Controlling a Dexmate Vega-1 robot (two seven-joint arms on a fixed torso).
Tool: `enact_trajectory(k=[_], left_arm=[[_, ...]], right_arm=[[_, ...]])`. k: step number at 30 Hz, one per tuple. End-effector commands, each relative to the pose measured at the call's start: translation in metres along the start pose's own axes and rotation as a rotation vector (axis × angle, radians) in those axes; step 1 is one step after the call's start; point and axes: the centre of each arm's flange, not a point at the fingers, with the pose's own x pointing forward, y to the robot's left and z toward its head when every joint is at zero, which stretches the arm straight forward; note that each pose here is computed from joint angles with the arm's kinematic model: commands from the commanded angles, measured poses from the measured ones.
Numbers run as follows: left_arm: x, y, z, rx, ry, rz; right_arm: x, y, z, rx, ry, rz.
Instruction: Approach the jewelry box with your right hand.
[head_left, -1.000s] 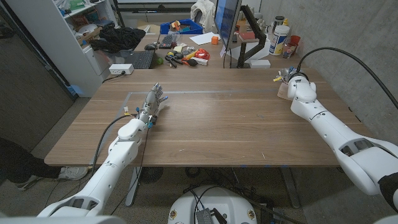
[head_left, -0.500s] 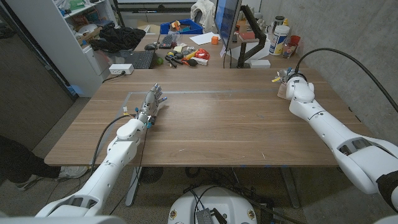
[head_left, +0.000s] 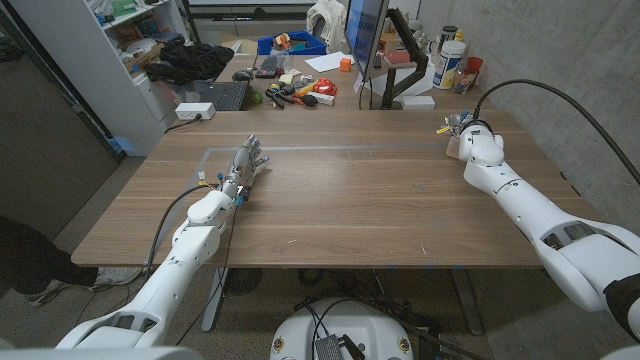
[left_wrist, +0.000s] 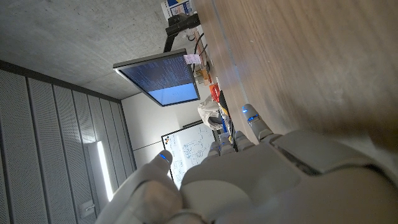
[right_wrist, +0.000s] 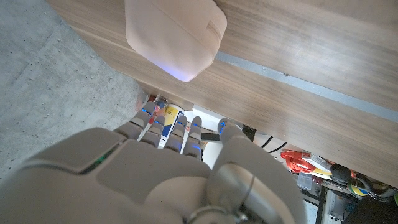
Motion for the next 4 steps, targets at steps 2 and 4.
enact_trajectory(k=[2, 4], left_arm=[[-0.0010, 0.0034, -0.0013, 0.002, 0.008, 0.002], [-0.0010, 0.0043, -0.0012, 0.001, 0.008, 0.003]], right_arm=[[0.0033, 0.0102, 0.0039, 0.003, 0.002, 0.025], [0.0044, 0.0107, 0.0051, 0.004, 0.000, 0.025]])
